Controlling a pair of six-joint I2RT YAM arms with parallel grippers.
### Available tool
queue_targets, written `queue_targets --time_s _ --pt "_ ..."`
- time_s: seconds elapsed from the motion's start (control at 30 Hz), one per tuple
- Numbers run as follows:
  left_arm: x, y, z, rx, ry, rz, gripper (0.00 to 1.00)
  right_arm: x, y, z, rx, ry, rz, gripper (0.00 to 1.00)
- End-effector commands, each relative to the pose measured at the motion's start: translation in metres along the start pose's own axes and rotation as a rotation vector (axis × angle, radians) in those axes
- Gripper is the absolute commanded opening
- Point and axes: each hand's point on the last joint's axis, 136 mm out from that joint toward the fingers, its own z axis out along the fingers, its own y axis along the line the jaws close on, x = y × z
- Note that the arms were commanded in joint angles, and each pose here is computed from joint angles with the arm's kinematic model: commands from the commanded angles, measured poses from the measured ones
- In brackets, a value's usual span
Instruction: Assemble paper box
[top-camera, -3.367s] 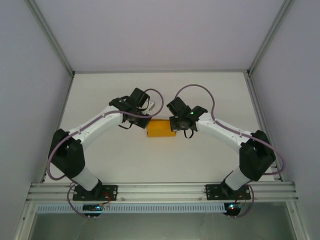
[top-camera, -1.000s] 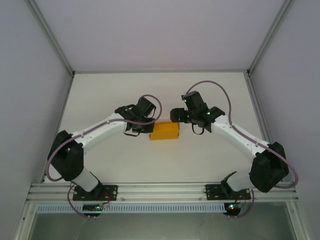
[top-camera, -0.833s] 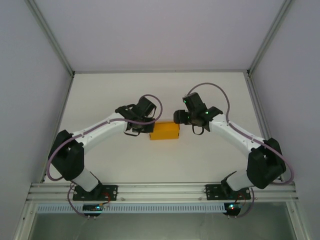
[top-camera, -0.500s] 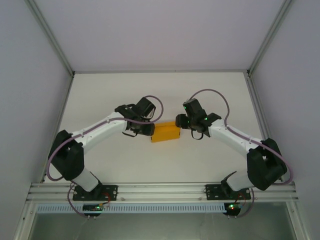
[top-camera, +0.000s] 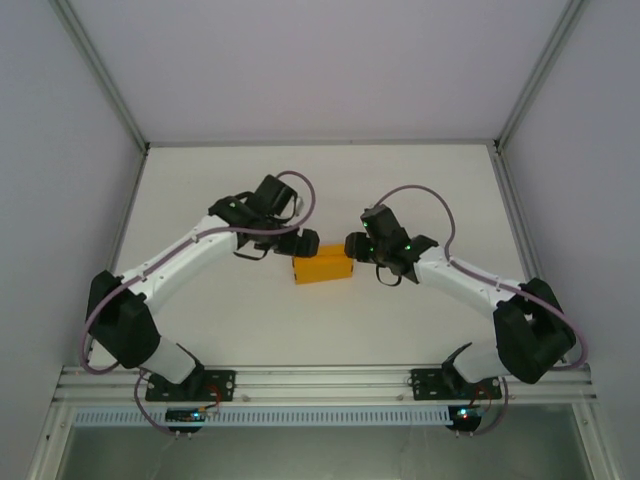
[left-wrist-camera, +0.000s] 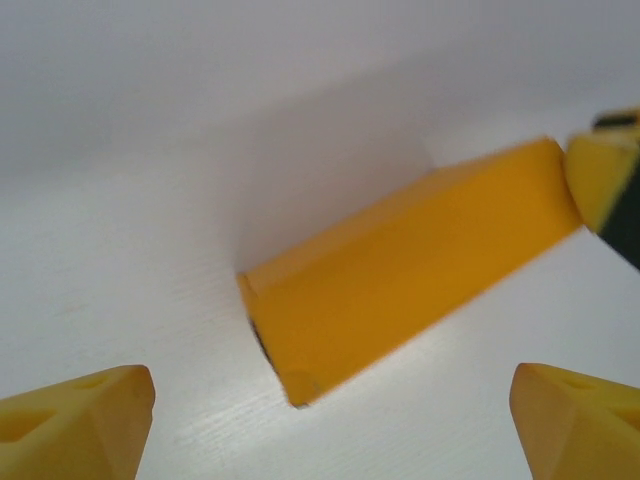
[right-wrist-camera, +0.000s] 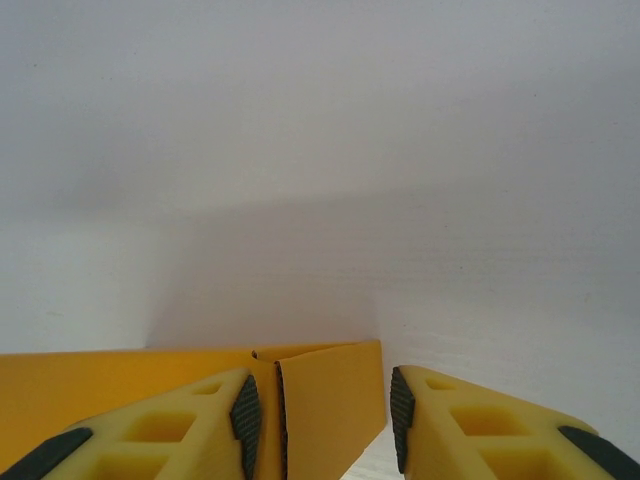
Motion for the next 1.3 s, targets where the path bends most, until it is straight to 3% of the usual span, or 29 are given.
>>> queue_targets --time_s 0.0,0.27,0.43,0.5,0.7,0.9,1.1,1.17,1.2,1.23,1.27 --pt "-0.003 0.01 0.011 0.047 -0.006 -0.09 0.87 0.075 -0.051 0.011 0.182 0.247 -0.018 0.41" --pt "0.038 0.029 0.048 0.113 0.052 -0.201 0.61 0.084 -0.066 0.016 0.235 0.241 -0.033 0.4" --pt "0.069 0.051 0.074 0.101 0.078 -0.284 0.33 0.113 -0.07 0.03 0.157 0.261 -0.025 0.31" --pt "0.077 0.051 0.08 0.128 0.071 -0.3 0.31 0.117 -0.07 0.034 0.122 0.242 -0.064 0.24" --pt "0.095 0.055 0.093 0.15 0.077 -0.335 0.21 0.133 -0.059 0.037 0.014 0.233 -0.078 0.19" --pt "0.103 0.052 0.097 0.153 0.075 -0.311 0.0 0.139 -0.05 0.034 -0.032 0.217 -0.084 0.09" --pt "0.097 0.046 0.088 0.121 0.031 -0.258 0.0 0.131 -0.044 0.028 -0.043 0.198 -0.082 0.05" --pt "0.089 0.041 0.081 0.126 0.013 -0.233 0.0 0.121 -0.035 0.024 -0.058 0.189 -0.079 0.1" --pt "0.084 0.039 0.077 0.126 0.003 -0.223 0.07 0.114 -0.03 0.021 -0.061 0.18 -0.08 0.14" --pt "0.078 0.037 0.072 0.122 -0.007 -0.21 0.29 0.105 -0.025 0.017 -0.062 0.172 -0.084 0.18" --pt "0.071 0.035 0.068 0.118 -0.017 -0.198 0.36 0.095 -0.02 0.013 -0.059 0.163 -0.096 0.21"
